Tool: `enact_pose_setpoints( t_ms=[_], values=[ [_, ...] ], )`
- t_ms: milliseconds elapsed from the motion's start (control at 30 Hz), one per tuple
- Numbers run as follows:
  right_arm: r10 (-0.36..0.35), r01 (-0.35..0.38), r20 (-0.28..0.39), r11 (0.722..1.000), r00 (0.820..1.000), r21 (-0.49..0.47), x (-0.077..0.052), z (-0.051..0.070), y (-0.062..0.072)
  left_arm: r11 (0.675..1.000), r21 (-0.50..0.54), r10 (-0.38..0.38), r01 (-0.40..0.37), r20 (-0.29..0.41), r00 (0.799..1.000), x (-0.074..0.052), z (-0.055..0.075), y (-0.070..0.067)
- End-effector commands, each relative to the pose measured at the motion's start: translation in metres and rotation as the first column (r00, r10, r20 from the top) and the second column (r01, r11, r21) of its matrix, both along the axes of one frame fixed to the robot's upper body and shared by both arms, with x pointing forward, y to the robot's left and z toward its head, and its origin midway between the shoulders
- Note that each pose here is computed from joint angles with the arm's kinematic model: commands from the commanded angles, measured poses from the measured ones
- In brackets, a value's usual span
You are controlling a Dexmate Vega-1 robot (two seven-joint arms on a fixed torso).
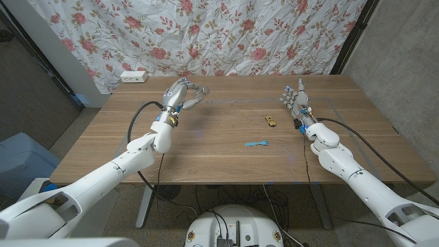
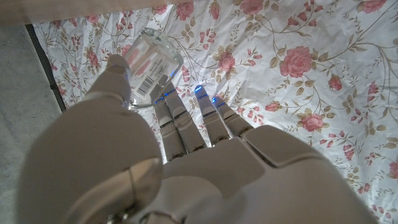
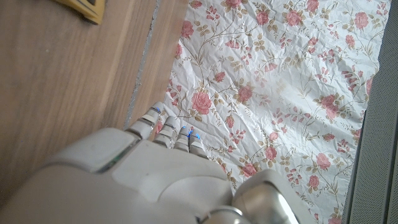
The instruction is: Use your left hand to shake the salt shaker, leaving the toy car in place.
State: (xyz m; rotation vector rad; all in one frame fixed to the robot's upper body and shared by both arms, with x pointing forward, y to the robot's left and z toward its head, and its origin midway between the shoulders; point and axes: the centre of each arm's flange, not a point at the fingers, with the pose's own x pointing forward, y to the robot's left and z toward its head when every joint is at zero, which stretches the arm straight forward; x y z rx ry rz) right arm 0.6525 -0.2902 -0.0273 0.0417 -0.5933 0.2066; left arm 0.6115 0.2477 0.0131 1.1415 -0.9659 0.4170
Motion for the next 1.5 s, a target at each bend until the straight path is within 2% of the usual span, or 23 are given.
enact_pose_setpoints(
  t_ms=[33, 400, 567, 700, 1133, 1233, 1300, 1400, 1500],
  values=[
    [0.0, 0.0, 0.0, 1.0, 1.0, 0.0, 0.0, 0.0, 0.0, 0.987, -0.157, -0.061, 0.039, -0.137, 0.989, 0.003, -0.01, 0.003],
    [0.0, 0.0, 0.0, 1.0, 1.0, 0.0, 0.0, 0.0, 0.0, 0.972, -0.23, -0.098, 0.046, -0.222, 0.97, 0.001, -0.017, 0.006],
    [0.0, 0.0, 0.0, 1.0, 1.0, 0.0, 0.0, 0.0, 0.0, 0.954, -0.296, -0.134, 0.049, -0.274, 0.953, 0.003, -0.021, 0.009],
    [0.0, 0.0, 0.0, 1.0, 1.0, 0.0, 0.0, 0.0, 0.0, 0.933, -0.355, -0.171, 0.049, -0.322, 0.931, 0.004, -0.025, 0.009],
    [0.0, 0.0, 0.0, 1.0, 1.0, 0.0, 0.0, 0.0, 0.0, 0.901, -0.424, -0.264, 0.092, -0.366, 0.892, 0.006, -0.027, 0.001],
    [0.0, 0.0, 0.0, 1.0, 1.0, 0.0, 0.0, 0.0, 0.0, 0.888, -0.446, -0.297, 0.108, -0.379, 0.877, 0.007, -0.028, 0.0],
    [0.0, 0.0, 0.0, 1.0, 1.0, 0.0, 0.0, 0.0, 0.0, 0.888, -0.447, -0.298, 0.108, -0.38, 0.875, 0.006, -0.028, -0.001],
    [0.0, 0.0, 0.0, 1.0, 1.0, 0.0, 0.0, 0.0, 0.0, 0.877, -0.461, -0.336, 0.133, -0.391, 0.857, 0.007, -0.03, -0.004],
    [0.0, 0.0, 0.0, 1.0, 1.0, 0.0, 0.0, 0.0, 0.0, 0.871, -0.47, -0.355, 0.145, -0.395, 0.847, 0.007, -0.031, -0.005]
  ],
)
